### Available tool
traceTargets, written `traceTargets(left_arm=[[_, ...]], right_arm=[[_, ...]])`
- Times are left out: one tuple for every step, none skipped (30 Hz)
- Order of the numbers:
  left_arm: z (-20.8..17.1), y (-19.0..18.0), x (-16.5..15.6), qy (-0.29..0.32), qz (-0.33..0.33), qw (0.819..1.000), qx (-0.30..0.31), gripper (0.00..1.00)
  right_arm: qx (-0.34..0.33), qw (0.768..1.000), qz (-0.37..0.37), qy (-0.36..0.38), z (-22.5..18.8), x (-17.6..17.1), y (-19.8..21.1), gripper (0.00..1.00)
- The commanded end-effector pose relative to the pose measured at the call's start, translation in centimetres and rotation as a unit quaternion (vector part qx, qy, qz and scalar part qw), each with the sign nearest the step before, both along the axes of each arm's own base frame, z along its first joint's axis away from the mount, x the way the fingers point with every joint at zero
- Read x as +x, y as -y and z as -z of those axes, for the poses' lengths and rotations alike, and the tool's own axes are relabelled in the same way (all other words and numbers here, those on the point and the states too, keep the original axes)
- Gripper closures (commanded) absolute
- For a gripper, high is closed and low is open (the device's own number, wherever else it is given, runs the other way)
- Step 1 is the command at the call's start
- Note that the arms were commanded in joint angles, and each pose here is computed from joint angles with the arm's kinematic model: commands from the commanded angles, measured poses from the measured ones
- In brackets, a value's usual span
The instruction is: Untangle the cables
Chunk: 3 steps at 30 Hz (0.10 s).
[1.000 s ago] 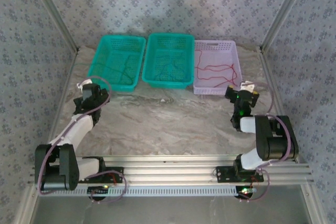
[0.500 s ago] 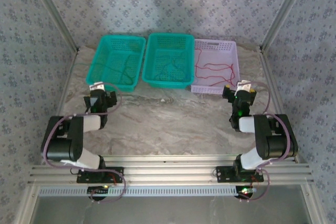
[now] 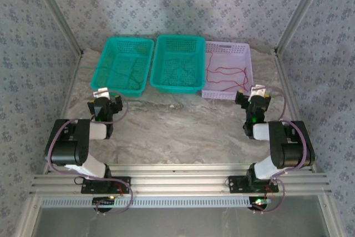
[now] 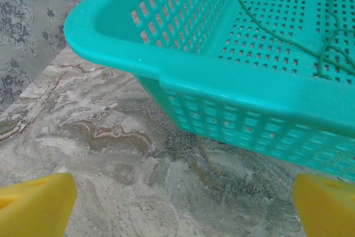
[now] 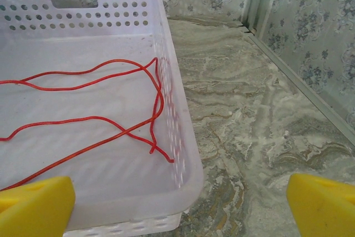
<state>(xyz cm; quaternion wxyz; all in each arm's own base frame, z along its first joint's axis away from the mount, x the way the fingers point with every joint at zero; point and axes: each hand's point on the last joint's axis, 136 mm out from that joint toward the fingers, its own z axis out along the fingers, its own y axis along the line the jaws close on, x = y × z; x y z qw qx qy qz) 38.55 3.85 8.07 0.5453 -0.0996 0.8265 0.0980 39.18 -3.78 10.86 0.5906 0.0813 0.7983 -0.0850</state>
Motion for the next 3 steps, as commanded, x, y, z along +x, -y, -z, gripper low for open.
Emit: traceTargets(left_arm=[[-1.34, 0.0, 0.47, 0.025, 0.003, 1.0, 0.003, 0.0], [-1.3, -0.02, 0.45, 0.025, 0.003, 1.0, 0.002, 0.0], [-1.31, 0.02, 0.47, 0.025, 0.004, 1.0, 0.002, 0.0]], right_arm=[[-0.006, 0.999, -0.024, -0.042, 2.09, -0.45, -0.45, 0.0], [-0.006, 0.999, -0.024, -0.041, 2.07, -0.46, -0.45, 0.0], [-0.006, 0.999, -0.024, -0.041, 2.08, -0.46, -0.41, 0.0]])
